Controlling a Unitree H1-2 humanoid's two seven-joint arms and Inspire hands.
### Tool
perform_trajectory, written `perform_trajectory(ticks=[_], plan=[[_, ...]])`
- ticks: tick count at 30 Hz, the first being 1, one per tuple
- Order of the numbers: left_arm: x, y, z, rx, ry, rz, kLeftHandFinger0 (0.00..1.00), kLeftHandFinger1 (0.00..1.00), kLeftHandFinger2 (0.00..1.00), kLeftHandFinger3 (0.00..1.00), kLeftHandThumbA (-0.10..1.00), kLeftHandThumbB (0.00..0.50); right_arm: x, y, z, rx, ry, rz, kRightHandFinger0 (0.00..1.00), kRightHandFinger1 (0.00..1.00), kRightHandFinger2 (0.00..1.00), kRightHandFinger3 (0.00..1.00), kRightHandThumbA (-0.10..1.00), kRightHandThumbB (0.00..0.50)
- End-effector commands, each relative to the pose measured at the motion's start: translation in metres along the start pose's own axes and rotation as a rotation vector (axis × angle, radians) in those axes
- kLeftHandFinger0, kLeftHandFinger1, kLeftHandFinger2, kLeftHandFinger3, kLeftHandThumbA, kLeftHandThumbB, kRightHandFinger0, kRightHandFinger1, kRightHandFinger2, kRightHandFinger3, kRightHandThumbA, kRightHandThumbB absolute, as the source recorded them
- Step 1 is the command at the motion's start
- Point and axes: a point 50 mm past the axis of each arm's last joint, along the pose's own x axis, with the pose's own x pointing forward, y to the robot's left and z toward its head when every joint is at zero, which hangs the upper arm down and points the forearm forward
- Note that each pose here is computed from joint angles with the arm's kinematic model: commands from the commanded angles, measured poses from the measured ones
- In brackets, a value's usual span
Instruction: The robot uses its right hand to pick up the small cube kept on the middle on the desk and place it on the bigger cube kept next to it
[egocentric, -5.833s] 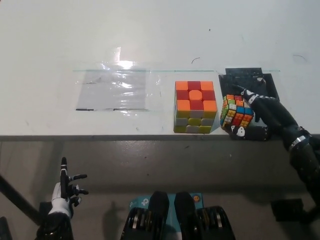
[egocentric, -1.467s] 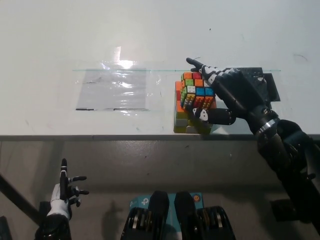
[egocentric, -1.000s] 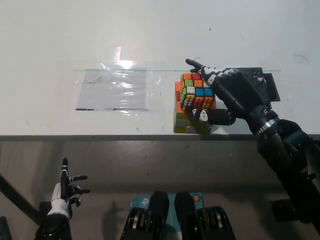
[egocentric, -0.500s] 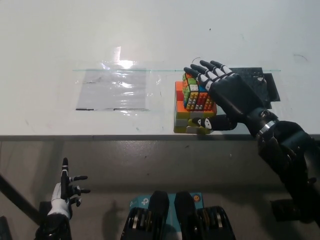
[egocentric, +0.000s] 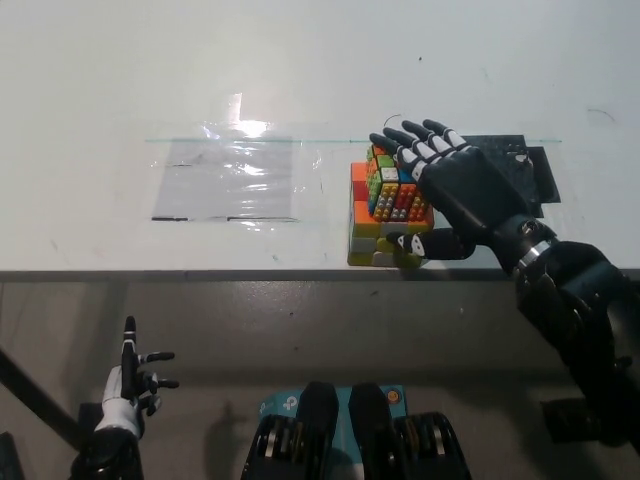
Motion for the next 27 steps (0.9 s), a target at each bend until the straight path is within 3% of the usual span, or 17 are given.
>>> perform_trajectory(ticks=[1,8,11,17,22,27], plan=[[0.005,0.007,0.014,0.002,-0.059,0.022,0.02,0.34,0.04,0.01,1.00,0.500,0.001,-0.021,0.005,-0.009,-0.028,-0.078,1.00,1.00,1.00,1.00,0.76,0.391],[0.002,0.008,0.008,0.007,-0.066,0.009,0.02,0.34,0.06,0.00,1.00,0.500,-0.004,-0.040,0.013,-0.022,-0.074,-0.184,1.00,1.00,1.00,1.00,0.91,0.500],[0.000,0.008,0.003,0.017,-0.056,0.011,0.00,0.26,0.00,0.00,1.00,0.500,-0.006,-0.068,0.024,0.007,-0.117,-0.266,1.00,1.00,1.00,1.00,0.93,0.500],[-0.003,0.009,-0.002,0.020,-0.053,0.017,0.00,0.22,0.00,0.00,1.00,0.500,-0.009,-0.094,0.043,0.027,-0.184,-0.340,1.00,1.00,1.00,1.00,0.92,0.500],[-0.003,0.010,-0.005,0.003,-0.033,0.035,0.00,0.11,0.00,0.00,1.00,0.500,-0.023,-0.105,0.052,0.041,-0.209,-0.363,1.00,1.00,1.00,1.00,0.88,0.500],[-0.003,0.011,-0.004,0.014,-0.034,0.038,0.00,0.16,0.02,0.00,1.00,0.500,-0.050,-0.108,0.048,0.079,-0.165,-0.398,1.00,1.00,1.00,1.00,0.84,0.500]])
